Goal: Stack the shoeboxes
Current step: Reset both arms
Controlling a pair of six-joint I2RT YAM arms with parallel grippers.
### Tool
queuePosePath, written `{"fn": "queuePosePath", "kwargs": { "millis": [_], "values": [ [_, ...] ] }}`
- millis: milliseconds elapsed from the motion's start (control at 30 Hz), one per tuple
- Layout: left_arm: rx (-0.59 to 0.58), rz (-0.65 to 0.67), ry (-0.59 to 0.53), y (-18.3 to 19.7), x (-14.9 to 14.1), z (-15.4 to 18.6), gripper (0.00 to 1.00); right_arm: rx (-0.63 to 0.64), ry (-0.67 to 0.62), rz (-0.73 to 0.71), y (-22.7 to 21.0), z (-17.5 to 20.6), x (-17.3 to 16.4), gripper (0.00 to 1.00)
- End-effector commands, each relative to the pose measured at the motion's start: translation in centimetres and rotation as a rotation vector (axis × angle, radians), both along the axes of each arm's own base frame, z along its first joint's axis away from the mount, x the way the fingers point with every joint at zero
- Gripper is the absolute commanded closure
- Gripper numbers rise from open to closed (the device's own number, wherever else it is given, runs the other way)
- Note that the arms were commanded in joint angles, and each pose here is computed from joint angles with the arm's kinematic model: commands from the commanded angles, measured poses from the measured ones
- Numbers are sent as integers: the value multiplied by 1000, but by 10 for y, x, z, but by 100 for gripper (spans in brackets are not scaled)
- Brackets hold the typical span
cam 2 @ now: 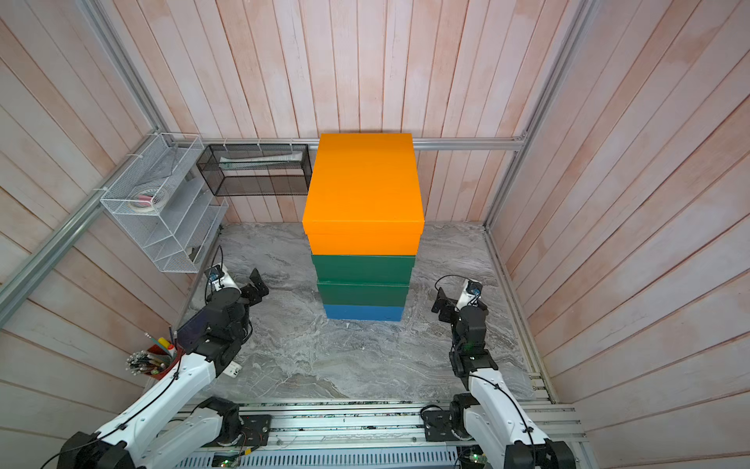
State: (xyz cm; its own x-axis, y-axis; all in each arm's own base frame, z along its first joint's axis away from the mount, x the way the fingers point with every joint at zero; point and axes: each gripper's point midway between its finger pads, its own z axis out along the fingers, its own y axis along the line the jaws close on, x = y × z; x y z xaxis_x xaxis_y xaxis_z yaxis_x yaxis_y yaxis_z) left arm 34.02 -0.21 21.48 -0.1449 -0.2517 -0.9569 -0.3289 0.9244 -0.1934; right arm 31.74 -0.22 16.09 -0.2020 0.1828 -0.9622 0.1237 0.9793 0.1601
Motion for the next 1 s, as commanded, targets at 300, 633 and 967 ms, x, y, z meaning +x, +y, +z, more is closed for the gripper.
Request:
{"fn": "queuePosePath", "kwargs": {
  "millis": [300,633,967],
  "values": [
    [234,-71,-53,5,-5,-39,0,-89,5,-71,-15,-29,1,2],
    [243,-108,-95,6,15,-57,0,-115,-86,-182,-36,-14,21,2],
    [298,-162,-103,8,33,-66,0,-149,-115,-162,-41,-19,46,2]
  ]
}}
